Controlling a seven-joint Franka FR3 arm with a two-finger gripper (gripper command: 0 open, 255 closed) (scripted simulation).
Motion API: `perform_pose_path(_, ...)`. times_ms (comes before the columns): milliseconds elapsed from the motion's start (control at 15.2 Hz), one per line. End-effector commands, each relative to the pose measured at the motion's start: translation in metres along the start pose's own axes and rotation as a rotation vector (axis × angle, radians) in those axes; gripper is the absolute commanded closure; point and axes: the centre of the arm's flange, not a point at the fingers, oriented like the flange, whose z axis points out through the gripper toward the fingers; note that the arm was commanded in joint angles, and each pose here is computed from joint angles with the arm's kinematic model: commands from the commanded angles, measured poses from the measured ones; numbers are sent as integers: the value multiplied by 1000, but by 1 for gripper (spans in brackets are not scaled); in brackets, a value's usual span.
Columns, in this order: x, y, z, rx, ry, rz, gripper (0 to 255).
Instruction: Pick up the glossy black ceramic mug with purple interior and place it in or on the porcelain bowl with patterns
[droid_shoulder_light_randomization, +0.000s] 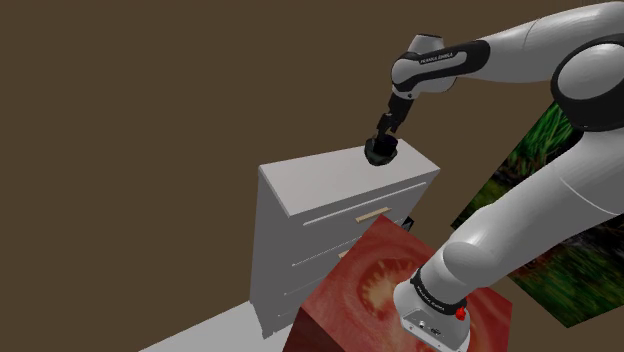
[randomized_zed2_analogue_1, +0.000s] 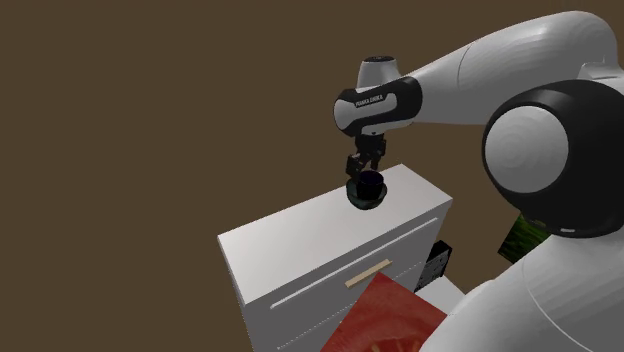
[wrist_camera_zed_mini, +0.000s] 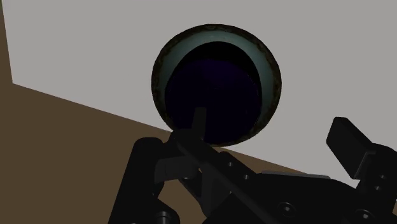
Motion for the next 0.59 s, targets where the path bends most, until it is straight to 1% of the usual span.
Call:
perform_pose_path(0, 0, 0, -20, 0, 0, 0, 0)
perform_pose_path(132, 1, 0, -44, 0, 0, 0, 0)
perform_pose_path(528, 1, 0, -44, 0, 0, 0, 0)
